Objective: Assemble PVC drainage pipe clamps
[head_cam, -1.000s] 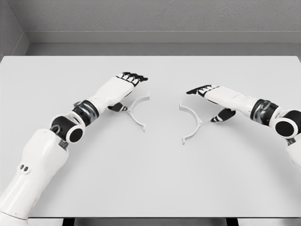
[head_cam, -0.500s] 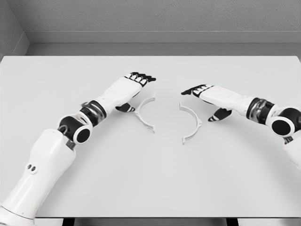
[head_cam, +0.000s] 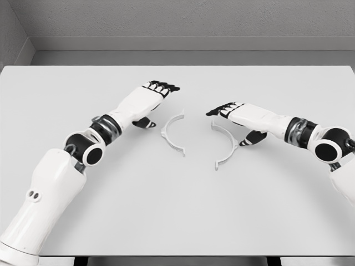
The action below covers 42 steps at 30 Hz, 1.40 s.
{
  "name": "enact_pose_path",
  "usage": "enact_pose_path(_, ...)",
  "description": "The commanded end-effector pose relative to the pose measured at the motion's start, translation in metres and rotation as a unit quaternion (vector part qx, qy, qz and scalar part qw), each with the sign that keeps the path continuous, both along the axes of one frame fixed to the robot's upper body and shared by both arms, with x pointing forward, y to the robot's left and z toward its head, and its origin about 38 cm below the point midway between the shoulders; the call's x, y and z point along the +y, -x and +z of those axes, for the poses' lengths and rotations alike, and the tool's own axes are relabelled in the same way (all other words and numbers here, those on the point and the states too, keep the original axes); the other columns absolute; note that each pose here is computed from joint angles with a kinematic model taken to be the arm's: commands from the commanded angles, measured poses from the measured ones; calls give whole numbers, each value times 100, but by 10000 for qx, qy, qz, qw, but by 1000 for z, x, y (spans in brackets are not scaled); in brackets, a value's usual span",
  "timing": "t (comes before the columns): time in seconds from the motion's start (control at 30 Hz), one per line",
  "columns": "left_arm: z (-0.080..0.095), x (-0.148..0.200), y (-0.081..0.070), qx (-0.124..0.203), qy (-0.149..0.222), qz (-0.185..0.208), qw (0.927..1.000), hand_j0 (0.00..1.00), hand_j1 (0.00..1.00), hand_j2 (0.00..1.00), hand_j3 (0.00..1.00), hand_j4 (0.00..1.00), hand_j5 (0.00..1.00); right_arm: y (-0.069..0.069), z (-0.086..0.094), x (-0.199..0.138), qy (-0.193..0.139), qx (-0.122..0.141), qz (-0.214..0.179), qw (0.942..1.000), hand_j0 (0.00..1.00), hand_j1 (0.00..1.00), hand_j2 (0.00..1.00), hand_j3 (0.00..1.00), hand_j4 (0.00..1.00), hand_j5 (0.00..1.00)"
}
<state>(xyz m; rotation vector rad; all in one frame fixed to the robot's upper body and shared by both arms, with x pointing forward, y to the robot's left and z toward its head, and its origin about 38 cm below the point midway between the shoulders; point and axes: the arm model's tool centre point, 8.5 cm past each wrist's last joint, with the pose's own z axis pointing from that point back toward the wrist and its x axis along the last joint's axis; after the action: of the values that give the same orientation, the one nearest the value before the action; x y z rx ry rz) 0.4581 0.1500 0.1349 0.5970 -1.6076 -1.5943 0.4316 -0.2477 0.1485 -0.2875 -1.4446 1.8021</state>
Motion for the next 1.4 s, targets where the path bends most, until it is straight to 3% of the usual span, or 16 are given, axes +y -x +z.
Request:
enact_pose_path(0.0,-3,4,-3,55,-1,91,9999,100,100,100,100,100,100,0,1,1,-22,4,4,10000,100,100,100,100,100,100)
enact_pose_path(0.1,-5,8,-10,124,-34,163,9998,100,100,100,100,100,100,1,-2,5,-38,38,48,10000,100,100,100,100,100,100)
enact_pose_path(0.57,-4,6,-10,120,-2,150,9998,100,100,100,100,100,100,2,-4,15,-125,59,113,9998,100,100,100,100,100,100)
enact_pose_path(0.9,-9,2,-23,265,-11,217,9994,100,100,100,100,100,100,2,-4,21,-195,56,152,9997,100,100,100,100,100,100)
enact_pose_path(1.37,-17,-15,-22,374,20,132,9992,100,100,100,100,100,100,2,-4,34,-337,48,218,9992,100,100,100,100,100,100)
